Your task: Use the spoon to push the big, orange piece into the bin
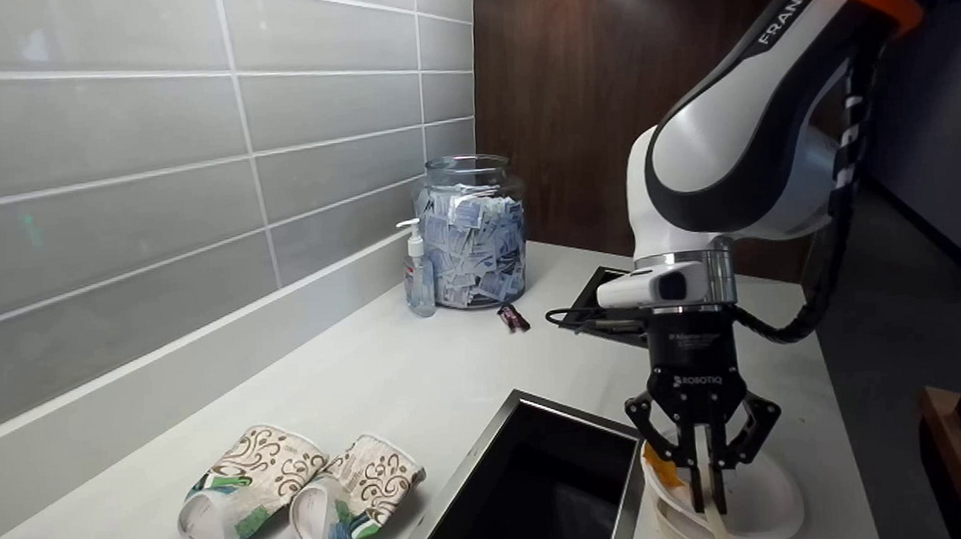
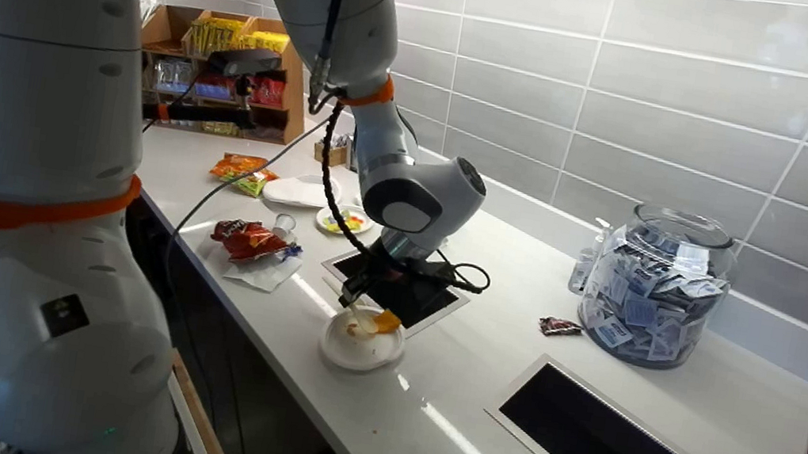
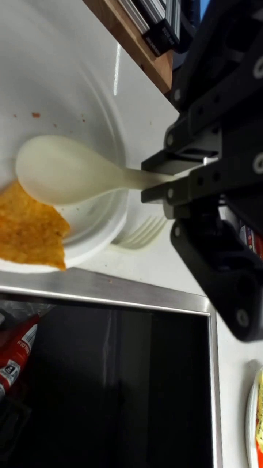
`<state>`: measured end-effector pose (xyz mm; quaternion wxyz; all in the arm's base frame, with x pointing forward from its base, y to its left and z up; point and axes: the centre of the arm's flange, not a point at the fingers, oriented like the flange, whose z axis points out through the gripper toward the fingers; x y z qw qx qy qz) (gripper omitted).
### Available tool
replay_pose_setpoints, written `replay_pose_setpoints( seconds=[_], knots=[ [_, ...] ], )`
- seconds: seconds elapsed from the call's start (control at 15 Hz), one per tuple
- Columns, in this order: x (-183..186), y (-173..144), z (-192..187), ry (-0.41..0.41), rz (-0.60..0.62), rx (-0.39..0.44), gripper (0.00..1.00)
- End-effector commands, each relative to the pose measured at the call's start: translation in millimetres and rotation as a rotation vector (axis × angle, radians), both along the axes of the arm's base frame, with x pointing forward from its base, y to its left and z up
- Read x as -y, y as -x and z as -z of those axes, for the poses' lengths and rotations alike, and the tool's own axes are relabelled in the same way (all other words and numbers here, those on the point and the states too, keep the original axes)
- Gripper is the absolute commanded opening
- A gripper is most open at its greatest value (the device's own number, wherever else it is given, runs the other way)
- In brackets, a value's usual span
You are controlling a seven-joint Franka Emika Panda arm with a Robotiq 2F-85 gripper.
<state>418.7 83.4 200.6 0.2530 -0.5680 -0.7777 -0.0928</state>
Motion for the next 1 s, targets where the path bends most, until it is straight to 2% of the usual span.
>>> replay_pose_setpoints(
  seconds=[0.0,0.93],
  knots=[
    [6,8,1,0.032,-0.027,-0.05,0.03],
    [-2,-6,7,0.034,-0.139,-0.065,0.03]
  ],
)
